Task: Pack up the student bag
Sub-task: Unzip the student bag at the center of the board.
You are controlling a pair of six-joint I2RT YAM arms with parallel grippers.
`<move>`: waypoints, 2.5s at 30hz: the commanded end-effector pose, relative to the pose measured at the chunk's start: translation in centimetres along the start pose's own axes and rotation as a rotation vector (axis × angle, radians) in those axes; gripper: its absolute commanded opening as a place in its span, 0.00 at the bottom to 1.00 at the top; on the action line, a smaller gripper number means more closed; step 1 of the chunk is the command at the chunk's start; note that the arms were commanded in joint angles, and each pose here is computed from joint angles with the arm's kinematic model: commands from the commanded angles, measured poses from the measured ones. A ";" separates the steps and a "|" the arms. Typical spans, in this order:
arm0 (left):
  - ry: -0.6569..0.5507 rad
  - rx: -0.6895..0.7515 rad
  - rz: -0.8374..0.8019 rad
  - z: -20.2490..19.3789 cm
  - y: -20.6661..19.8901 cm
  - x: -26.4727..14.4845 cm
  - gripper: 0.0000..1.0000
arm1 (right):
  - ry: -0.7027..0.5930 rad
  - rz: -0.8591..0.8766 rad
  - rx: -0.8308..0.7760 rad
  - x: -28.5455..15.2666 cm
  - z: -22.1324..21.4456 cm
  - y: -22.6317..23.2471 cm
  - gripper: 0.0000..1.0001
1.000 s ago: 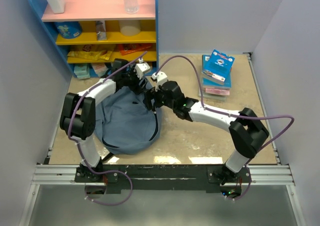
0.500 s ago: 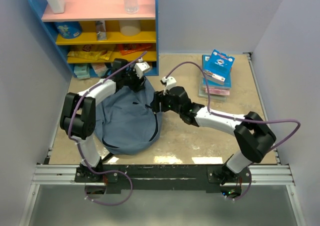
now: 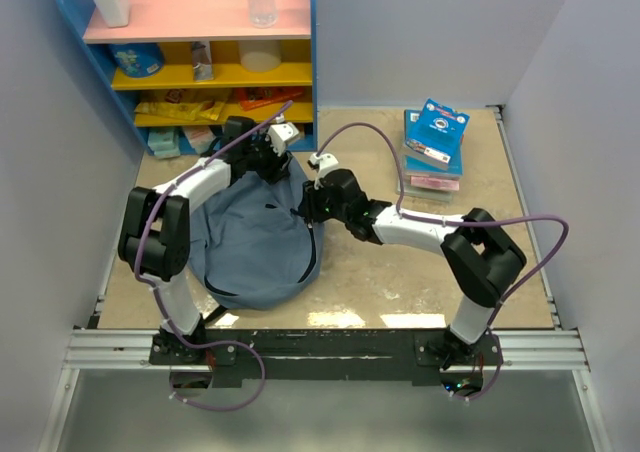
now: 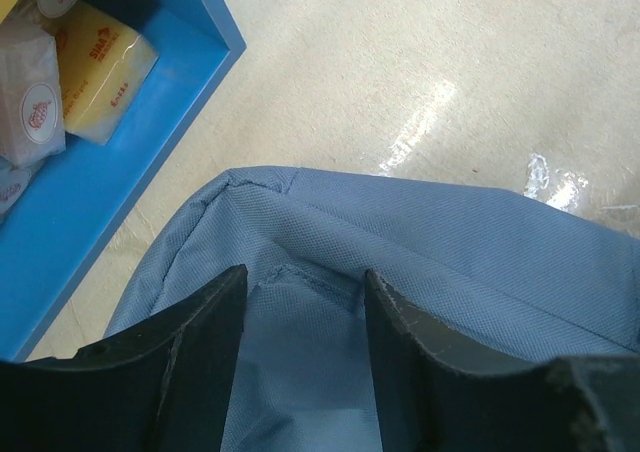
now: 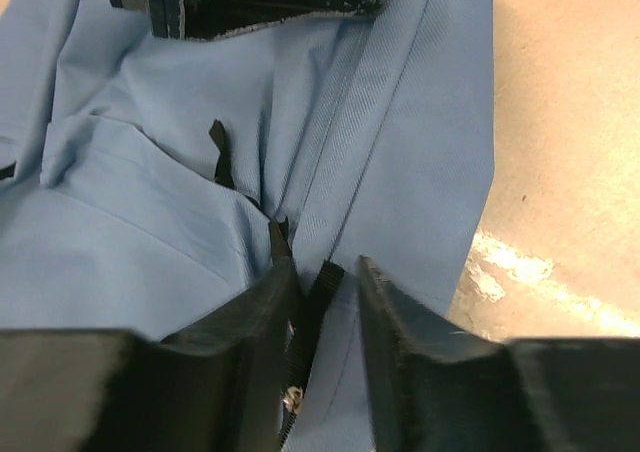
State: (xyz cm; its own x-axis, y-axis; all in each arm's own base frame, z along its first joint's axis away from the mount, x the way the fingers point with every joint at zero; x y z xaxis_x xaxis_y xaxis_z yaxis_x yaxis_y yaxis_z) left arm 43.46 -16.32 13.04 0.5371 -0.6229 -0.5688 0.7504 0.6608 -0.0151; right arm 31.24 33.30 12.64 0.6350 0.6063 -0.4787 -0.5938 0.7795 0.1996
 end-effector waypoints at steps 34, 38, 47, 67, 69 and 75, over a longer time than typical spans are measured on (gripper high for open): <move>-0.055 0.022 0.033 2.3 -0.1 -1.7 0.56 | -0.014 -0.035 -0.014 -1.6 1.5 -0.3 0.57; -0.056 0.023 0.032 2.2 -0.2 -1.8 0.57 | -0.004 -0.028 -0.011 -0.9 1.0 -0.3 0.54; -0.057 0.020 0.035 2.3 -0.2 -2.0 0.57 | 0.009 0.005 0.019 0.9 0.7 0.3 0.20; -0.145 0.222 -0.203 3.9 -3.9 -1.0 1.00 | -0.100 -0.016 0.092 -3.3 5.1 -4.3 0.00; -0.179 0.253 -0.247 5.1 -4.4 -0.4 1.00 | -0.095 -0.016 0.107 -3.2 4.7 -4.4 0.00; -0.188 0.440 -0.329 4.7 -3.9 2.1 1.00 | -0.092 -0.021 0.122 -3.4 4.0 -4.6 0.00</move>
State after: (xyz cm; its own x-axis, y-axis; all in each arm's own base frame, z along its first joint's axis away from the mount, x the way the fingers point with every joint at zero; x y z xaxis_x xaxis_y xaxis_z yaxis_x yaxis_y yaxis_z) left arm 42.31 -21.02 15.02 0.3520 -0.8038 -0.4797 0.9260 0.3738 0.0530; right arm 33.89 27.76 14.81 0.6805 0.5574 -0.4757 -0.4966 0.8281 0.2599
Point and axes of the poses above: each gripper's point midway between its finger pads, its own x axis out along the fingers, its own y axis along the line the jaws close on, z = x × y, the point moved 4 cm from there along -x, back along the fingers, and after that the axes turned 7 degrees about -x, right-handed, at the moved point
